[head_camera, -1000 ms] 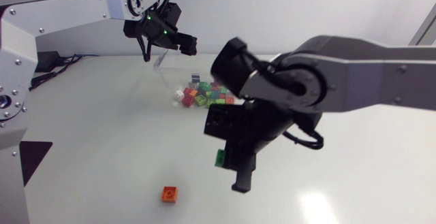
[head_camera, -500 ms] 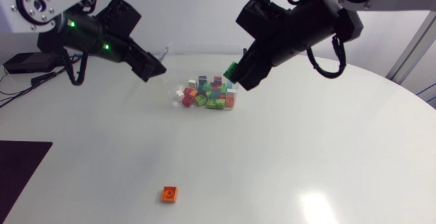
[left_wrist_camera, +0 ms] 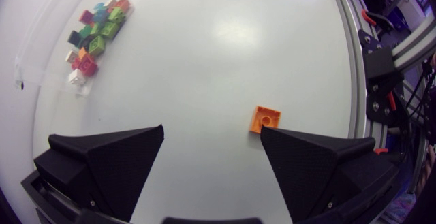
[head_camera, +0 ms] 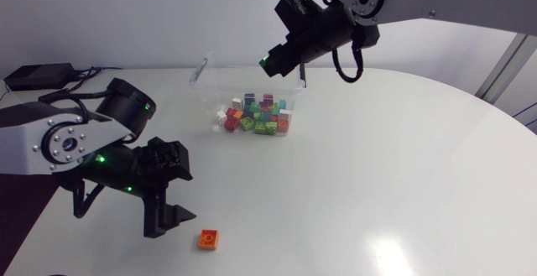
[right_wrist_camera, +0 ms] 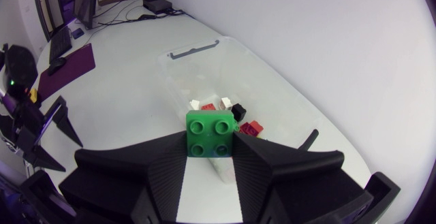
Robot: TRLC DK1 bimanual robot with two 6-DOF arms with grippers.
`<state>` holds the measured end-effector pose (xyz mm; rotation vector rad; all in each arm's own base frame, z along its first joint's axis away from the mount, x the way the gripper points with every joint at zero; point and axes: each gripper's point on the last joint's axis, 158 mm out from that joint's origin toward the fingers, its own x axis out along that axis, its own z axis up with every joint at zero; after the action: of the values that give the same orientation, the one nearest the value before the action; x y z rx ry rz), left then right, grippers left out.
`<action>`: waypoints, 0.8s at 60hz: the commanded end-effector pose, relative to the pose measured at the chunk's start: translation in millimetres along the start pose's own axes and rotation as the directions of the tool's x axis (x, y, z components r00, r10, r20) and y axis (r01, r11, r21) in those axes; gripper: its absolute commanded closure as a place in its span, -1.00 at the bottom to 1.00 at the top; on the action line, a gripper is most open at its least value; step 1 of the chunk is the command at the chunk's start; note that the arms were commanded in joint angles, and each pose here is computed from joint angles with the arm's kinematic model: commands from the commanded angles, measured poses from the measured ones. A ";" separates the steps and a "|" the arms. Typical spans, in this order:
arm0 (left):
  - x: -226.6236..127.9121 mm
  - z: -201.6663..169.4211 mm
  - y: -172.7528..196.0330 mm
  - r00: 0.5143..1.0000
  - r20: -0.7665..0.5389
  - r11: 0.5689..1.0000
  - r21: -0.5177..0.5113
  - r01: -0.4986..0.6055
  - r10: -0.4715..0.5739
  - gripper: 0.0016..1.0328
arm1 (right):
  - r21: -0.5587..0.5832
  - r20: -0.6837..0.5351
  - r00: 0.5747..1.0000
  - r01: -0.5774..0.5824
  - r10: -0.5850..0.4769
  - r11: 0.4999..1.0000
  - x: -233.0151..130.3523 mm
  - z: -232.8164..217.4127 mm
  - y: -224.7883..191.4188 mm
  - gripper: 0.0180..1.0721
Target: Place the duplo bricks in the container
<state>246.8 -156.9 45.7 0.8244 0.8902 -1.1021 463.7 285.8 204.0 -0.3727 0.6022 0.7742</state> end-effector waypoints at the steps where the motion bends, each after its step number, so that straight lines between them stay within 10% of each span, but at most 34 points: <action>1: 7.9 -5.0 -23.4 0.999 -0.012 0.996 0.070 0.052 -0.051 -0.91 | 0.049 0.014 1.000 0.007 -0.008 0.999 16.4 4.8 -10.1 0.44; 23: 34.2 -16.3 -58.9 0.987 -0.117 0.978 0.161 0.130 -0.112 -0.91 | 0.115 0.121 0.984 0.114 -0.128 0.987 61.8 18.4 -53.9 0.39; 30: 42.0 -18.2 -60.2 0.982 -0.151 0.973 0.179 0.143 -0.116 -0.90 | 0.140 0.124 0.979 0.142 -0.160 0.980 61.6 21.7 -64.9 -0.90; 48: 64.0 -14.1 -57.0 0.970 -0.222 0.965 0.217 0.149 -0.099 -0.78 | 0.138 0.188 0.964 0.162 -0.187 0.977 1.2 32.6 -58.1 -0.93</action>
<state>198.0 -176.9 -21.2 1.0736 1.0106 -1.2545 531.7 276.3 208.2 -0.2491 0.4614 0.6099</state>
